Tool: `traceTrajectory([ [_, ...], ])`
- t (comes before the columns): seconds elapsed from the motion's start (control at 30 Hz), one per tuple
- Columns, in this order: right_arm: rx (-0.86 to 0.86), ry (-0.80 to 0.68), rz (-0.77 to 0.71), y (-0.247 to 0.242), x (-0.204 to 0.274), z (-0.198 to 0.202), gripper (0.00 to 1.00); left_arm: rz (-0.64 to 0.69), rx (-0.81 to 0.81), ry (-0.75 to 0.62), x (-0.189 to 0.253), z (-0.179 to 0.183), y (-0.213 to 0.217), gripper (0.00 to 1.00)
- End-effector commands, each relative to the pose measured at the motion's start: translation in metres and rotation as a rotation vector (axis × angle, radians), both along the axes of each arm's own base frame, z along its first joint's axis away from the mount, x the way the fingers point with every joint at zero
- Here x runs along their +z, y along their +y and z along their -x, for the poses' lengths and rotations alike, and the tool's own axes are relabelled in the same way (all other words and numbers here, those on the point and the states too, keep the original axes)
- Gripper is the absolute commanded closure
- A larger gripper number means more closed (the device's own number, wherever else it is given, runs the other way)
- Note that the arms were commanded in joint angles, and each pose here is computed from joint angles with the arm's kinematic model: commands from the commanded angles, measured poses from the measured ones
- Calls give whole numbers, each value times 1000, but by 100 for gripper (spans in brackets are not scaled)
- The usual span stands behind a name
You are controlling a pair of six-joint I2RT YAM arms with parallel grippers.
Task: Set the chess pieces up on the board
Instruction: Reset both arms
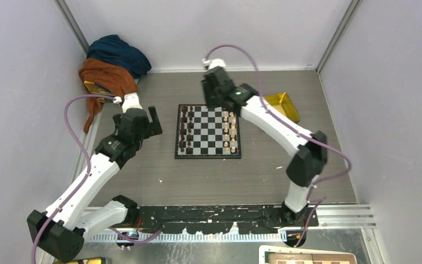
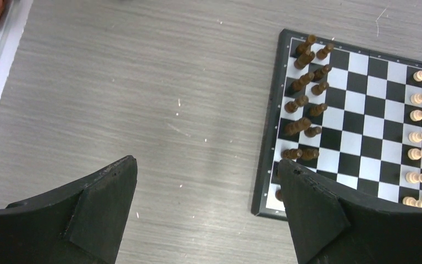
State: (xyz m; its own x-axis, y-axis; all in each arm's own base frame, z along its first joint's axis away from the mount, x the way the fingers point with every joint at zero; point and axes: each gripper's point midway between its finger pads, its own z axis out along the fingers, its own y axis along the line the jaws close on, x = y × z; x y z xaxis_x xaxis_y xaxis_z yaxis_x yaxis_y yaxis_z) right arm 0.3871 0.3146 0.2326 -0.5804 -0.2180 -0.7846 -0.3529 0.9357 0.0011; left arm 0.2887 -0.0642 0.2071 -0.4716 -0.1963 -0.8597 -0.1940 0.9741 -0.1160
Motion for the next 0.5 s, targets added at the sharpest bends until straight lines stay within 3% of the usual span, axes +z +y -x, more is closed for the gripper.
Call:
traceTrajectory([
  [0.0, -312, -152, 10, -107, 35, -18, 46, -31, -16, -91, 34, -27, -5, 0],
  [0.17, -566, -225, 87, -195, 34, 6, 17, -54, -20, -130, 36, -36, -5, 0],
  [0.47, -708, -205, 155, -242, 14, 37, 12, -87, -35, -133, 30, -40, -5, 0],
])
